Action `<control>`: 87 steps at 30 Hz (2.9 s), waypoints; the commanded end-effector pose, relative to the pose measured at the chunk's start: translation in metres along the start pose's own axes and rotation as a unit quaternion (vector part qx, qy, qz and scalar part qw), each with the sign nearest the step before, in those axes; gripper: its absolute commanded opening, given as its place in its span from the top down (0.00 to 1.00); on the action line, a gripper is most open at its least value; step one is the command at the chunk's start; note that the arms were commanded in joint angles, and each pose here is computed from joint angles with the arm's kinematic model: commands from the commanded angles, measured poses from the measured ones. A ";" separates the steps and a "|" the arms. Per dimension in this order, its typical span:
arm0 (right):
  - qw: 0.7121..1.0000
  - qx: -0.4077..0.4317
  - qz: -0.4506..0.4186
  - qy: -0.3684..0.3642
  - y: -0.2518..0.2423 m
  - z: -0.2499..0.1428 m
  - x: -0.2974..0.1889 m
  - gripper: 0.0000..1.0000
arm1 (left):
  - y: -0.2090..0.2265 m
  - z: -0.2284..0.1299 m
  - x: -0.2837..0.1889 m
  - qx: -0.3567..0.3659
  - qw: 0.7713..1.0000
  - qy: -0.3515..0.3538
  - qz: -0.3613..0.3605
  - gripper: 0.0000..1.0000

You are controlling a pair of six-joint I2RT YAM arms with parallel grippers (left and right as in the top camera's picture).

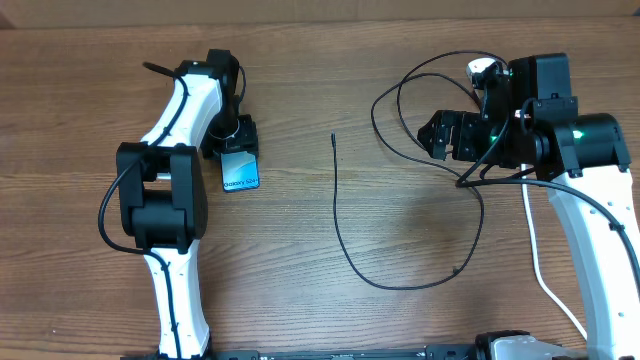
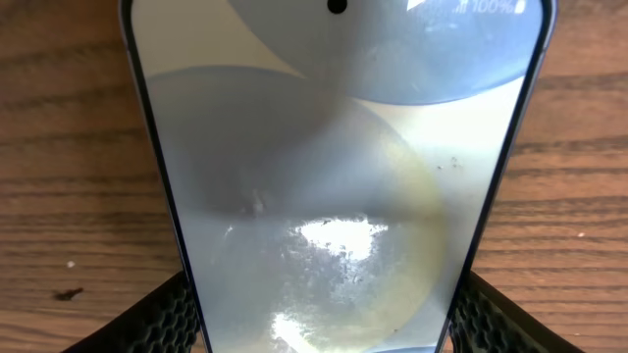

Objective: Plug charger to phone and switch on socket
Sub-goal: 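Lift the phone with the left gripper and tilt it upright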

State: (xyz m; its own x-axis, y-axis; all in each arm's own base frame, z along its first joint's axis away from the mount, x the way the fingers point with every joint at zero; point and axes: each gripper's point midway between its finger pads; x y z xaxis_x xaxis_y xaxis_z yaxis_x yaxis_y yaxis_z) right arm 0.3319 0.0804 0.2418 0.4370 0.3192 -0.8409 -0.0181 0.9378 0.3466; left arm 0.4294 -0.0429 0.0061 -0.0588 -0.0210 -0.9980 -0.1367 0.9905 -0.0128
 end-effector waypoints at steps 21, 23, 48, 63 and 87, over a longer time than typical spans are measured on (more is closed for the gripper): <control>1.000 -0.004 0.006 -0.007 0.004 0.003 -0.003 0.00 | -0.007 0.042 -0.090 -0.001 0.997 -0.081 -0.014 0.76; 1.000 -0.005 0.006 -0.008 0.004 0.003 -0.003 0.00 | -0.007 0.042 -0.091 -0.001 0.996 -0.083 -0.015 0.81; 0.998 -0.020 0.061 -0.018 0.029 0.009 -0.002 0.00 | -0.022 0.016 -0.139 -0.109 0.990 -0.049 -0.073 0.96; 0.999 -0.015 0.032 0.020 0.077 0.010 0.057 0.10 | -0.073 -0.006 -0.193 -0.148 0.960 -0.001 -0.238 0.96; 0.997 -0.033 -0.009 0.070 0.081 0.026 0.213 0.54 | -0.068 -0.003 -0.195 -0.286 0.926 0.033 -0.246 0.96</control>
State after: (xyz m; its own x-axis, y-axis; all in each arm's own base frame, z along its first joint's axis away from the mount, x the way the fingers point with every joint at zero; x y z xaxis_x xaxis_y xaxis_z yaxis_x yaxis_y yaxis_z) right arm 0.4415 0.2128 0.1093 0.3036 0.3231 -0.8964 -0.0442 0.9445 0.3254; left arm 0.4437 -0.1107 0.1844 0.0424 -0.4524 -0.8908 -0.6377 0.6741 -0.3727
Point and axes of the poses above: each gripper's point midway between its finger pads, its own x axis out along the fingers, its own y axis along the line the jaws close on, z = x × y, and after that the axes turned 2 degrees about x, right-handed
